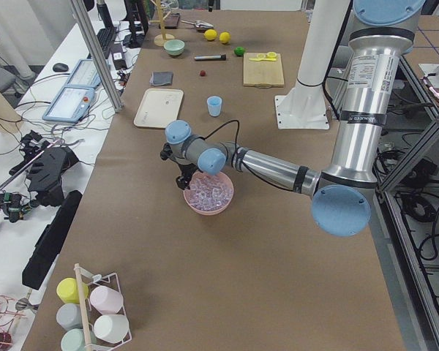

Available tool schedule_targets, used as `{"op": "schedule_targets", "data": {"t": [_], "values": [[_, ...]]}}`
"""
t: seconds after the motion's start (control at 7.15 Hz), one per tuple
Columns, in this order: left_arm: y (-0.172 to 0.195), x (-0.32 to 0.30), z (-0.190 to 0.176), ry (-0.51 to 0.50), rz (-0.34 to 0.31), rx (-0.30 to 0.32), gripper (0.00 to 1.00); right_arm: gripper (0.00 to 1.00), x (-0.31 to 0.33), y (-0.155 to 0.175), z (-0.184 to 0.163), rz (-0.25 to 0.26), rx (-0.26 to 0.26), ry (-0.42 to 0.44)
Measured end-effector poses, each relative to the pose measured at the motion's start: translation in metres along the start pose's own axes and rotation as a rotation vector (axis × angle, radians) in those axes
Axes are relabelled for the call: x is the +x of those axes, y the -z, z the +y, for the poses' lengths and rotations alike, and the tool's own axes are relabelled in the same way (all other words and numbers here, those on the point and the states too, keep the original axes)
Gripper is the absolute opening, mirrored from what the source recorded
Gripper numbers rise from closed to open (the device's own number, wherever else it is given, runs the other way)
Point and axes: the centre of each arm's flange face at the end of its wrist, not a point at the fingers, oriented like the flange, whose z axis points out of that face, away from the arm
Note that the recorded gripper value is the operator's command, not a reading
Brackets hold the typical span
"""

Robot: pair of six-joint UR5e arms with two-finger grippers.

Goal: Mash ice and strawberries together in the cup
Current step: 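Move the left gripper over the pink bowl of ice cubes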

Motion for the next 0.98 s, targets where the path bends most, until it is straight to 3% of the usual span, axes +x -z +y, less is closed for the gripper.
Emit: {"op": "schedule_targets", "data": {"t": [0.7,0.98], "values": [[-0.023,0.013,0.002,-0.042,-0.047,-0.028,0.93,1.00,0.001,-0.001,0.001,0.004,-0.001,-0.001],[-0.030,0.009,0.009,-0.112,-0.064,-0.049,0.94,1.00,0.000,0.000,0.000,0.003,0.002,0.001]]}}
